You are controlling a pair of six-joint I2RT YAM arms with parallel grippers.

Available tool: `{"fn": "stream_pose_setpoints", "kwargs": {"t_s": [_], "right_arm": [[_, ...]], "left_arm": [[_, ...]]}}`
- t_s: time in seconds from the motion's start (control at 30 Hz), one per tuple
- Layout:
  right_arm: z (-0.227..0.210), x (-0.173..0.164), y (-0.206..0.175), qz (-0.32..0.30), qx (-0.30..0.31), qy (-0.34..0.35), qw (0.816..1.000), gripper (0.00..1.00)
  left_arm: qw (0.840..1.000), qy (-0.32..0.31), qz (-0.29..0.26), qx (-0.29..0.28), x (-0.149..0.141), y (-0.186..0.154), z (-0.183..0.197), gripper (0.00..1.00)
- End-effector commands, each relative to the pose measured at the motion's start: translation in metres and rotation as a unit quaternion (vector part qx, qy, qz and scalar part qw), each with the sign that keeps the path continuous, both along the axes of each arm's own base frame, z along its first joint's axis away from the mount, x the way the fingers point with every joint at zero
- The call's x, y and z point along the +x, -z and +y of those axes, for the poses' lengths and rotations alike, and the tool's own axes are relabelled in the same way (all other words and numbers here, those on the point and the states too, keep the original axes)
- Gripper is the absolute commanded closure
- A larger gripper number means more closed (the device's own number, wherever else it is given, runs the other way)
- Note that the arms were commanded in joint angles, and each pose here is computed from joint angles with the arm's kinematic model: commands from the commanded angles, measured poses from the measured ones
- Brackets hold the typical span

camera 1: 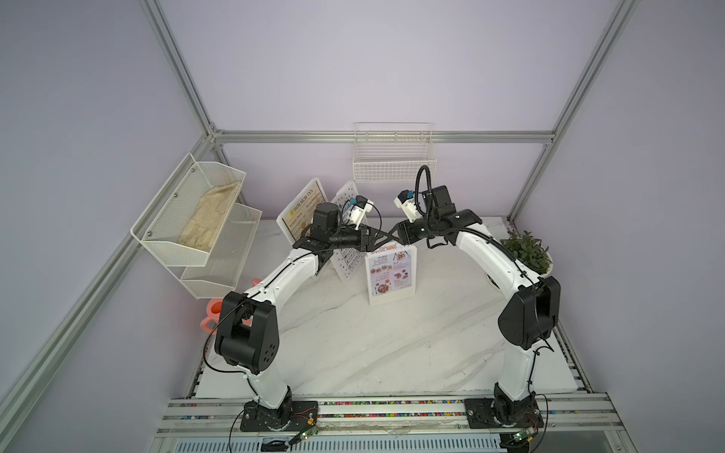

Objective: Insert the menus into the narrow rack
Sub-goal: Insert the menu into the narrow rack.

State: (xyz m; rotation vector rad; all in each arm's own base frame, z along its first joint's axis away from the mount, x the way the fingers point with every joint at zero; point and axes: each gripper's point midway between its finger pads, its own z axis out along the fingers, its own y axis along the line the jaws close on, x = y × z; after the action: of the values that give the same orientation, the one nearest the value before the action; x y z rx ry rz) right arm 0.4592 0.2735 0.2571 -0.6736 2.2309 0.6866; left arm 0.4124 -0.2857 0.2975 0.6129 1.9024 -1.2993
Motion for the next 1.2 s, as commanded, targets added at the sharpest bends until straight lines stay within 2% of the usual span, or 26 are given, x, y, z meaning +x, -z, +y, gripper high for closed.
{"fn": "stream_pose_setpoints", "kwargs": {"t_s": [0.0,0.57,0.93,1.1,1.17], "right_arm": [[-0.002,-0.01,-0.016,-0.014,0.004,-0.008,1.0,0.5],[-0.004,-0.017,0.011,0.018,-0.011,-0.013,1.0,0.5],[-0.007,-0.019,0.024,0.03,-0.022,-0.01,0.999,0.49],[-0.009,-0.019,0.031,0.038,-0.031,-0.006,0.999,0.48],[-0.011,-0.019,0.034,0.041,-0.037,-0.004,0.998,0.48]], "left_arm": [[1.0,0.003,-0.028,-0.002,-0.01,-0.012,0.001,0.38],[0.999,-0.029,-0.042,0.019,-0.016,-0.015,0.012,0.28],[0.989,-0.114,-0.067,0.064,-0.024,-0.021,0.043,0.09],[0.978,-0.176,-0.078,0.081,-0.029,-0.026,0.067,0.0],[0.972,-0.203,-0.077,0.091,-0.03,-0.024,0.077,0.0]]}}
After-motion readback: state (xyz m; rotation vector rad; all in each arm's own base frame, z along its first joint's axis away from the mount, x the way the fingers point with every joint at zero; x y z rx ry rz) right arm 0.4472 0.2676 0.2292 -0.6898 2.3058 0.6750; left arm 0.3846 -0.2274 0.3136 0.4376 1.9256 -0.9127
